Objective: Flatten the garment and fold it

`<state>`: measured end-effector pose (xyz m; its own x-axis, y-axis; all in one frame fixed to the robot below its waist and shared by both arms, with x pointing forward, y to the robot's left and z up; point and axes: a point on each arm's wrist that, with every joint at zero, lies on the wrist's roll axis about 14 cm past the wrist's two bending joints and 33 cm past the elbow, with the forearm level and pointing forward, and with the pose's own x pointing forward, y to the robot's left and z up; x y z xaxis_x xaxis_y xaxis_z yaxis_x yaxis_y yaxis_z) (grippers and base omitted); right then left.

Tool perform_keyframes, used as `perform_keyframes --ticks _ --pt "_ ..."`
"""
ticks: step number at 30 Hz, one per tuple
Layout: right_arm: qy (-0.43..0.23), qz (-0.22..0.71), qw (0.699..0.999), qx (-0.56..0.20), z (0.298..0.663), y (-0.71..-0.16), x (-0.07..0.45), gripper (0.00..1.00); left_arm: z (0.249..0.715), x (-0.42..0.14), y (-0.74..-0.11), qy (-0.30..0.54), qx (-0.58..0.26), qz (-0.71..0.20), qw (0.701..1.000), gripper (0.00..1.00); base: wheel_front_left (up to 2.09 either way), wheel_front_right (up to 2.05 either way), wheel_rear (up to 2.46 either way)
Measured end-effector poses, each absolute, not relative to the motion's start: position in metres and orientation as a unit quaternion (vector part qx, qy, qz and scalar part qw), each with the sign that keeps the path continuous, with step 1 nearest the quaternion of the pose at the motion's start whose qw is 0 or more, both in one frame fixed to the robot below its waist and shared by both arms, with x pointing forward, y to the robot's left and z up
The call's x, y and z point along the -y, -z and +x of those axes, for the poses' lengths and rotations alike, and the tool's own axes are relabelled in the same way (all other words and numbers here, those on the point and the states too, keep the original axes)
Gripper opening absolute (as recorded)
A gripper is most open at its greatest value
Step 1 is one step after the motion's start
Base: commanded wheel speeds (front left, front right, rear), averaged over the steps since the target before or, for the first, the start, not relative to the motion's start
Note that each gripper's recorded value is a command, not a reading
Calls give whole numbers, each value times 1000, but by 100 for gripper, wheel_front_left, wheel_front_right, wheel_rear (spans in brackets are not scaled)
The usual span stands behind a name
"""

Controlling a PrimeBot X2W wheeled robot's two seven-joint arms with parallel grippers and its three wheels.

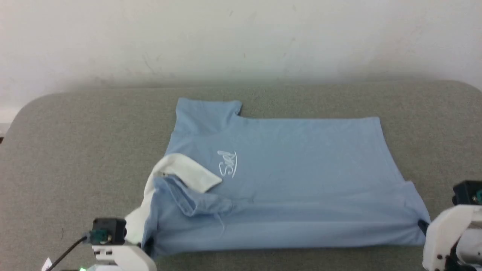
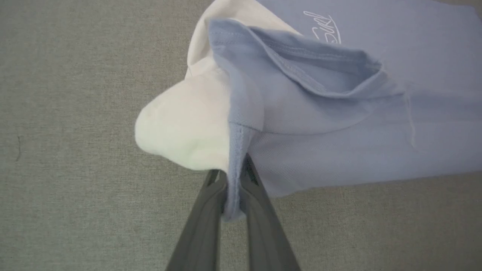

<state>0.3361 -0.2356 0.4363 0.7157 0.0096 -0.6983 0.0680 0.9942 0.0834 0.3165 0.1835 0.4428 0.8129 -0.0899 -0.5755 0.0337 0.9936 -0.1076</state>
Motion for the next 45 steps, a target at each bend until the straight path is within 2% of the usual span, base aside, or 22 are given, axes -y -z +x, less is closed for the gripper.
perform_keyframes --ticks 10,19,20,21,22,23,24,28,32,35,39,45 --pt "40 69 896 -438 274 -416 246 0 257 -174 -420 42 -384 -69 920 0 0 0 0" --pt "40 73 874 -478 263 -380 245 0 250 -168 -384 47 -418 -80 904 0 0 0 0" --pt "40 73 874 -479 265 -378 244 0 250 -168 -381 47 -420 -80 903 11 0 0 0" --pt "40 73 873 -480 266 -375 244 0 251 -168 -378 48 -422 -80 902 49 0 0 0" --pt "40 70 874 -480 267 -374 244 38 252 -169 -375 46 -424 -78 901 100 0 0 0" --pt "41 69 874 -480 268 -372 245 94 252 -170 -373 44 -424 -77 901 100 0 0 0" --pt "42 68 874 -480 269 -371 245 100 254 -171 -372 43 -422 -77 902 100 0 0 0" --pt "41 66 880 -469 277 -372 246 100 266 -173 -378 40 -390 -80 916 100 0 0 0" --pt "35 66 902 -425 293 -387 246 100 283 -177 -399 31 -337 -99 936 100 0 0 0" --pt "25 53 936 -347 316 -416 248 100 299 -183 -425 25 -275 -102 956 100 0 0 0" --pt "-12 27 979 -203 350 -473 235 100 319 -195 -462 3 -183 -110 977 100 0 0 0" --pt "-22 14 999 -45 363 -528 231 100 343 -192 -523 22 -5 -90 996 100 0 0 0"
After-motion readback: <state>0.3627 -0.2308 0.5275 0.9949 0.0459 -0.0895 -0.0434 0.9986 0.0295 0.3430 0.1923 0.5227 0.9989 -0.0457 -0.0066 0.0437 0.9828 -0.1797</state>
